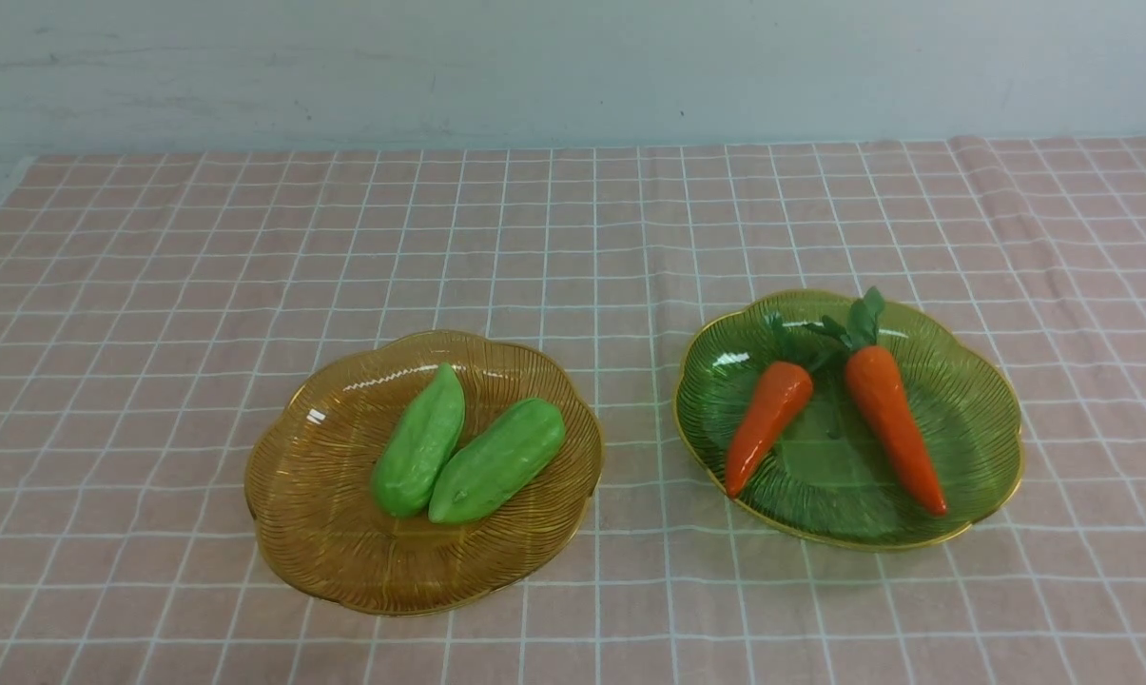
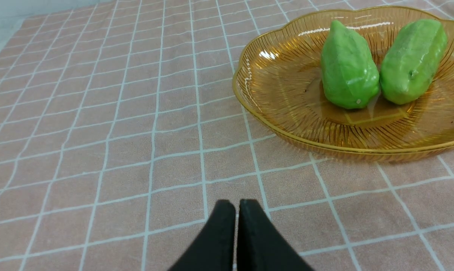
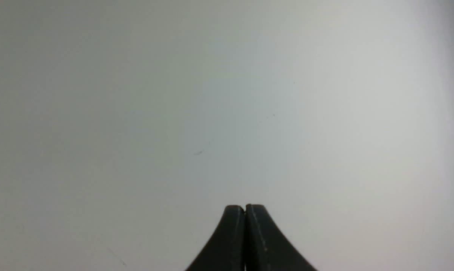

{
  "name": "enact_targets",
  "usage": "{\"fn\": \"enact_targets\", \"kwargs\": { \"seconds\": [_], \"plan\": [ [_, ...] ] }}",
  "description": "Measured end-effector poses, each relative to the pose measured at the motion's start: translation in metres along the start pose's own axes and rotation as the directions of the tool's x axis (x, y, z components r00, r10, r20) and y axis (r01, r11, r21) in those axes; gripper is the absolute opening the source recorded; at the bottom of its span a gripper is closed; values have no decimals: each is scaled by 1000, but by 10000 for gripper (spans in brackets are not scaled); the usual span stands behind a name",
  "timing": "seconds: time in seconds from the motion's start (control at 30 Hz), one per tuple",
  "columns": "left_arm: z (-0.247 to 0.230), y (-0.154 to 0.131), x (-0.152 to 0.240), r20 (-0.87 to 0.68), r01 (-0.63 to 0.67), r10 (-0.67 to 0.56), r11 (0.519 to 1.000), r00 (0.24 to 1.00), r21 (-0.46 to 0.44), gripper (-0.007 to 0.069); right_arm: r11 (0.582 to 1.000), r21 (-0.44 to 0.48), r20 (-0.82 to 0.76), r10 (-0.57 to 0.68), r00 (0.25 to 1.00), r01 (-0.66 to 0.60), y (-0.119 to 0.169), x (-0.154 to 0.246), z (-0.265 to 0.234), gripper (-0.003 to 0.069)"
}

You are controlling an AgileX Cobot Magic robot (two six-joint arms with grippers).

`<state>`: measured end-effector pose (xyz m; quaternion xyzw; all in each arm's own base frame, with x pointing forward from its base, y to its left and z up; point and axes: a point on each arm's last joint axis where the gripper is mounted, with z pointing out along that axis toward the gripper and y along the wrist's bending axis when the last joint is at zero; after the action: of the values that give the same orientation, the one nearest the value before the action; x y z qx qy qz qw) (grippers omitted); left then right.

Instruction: Put different types of vegetables on the plate.

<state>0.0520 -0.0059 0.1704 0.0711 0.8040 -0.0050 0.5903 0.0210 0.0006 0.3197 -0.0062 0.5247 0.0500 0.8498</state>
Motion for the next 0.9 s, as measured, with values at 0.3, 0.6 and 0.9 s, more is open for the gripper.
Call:
{"fn": "enact_targets", "kwargs": {
  "seconds": [0.3,0.6,0.9],
  "plan": [
    [0,0,0,0,0,0,1000,1000,-1,-3,997,-19,-189,-82,979,80,-1,43,-2,-15],
    [0,0,0,-1,0,0,1000,1000,-1,-3,994,39,-567,-64,821,105,-10,134,-29,-15],
    [0,0,0,-1,0,0,1000,1000,-1,-3,988,135,-630,22,777,81,-14,141,-34,-15]
  ]
}}
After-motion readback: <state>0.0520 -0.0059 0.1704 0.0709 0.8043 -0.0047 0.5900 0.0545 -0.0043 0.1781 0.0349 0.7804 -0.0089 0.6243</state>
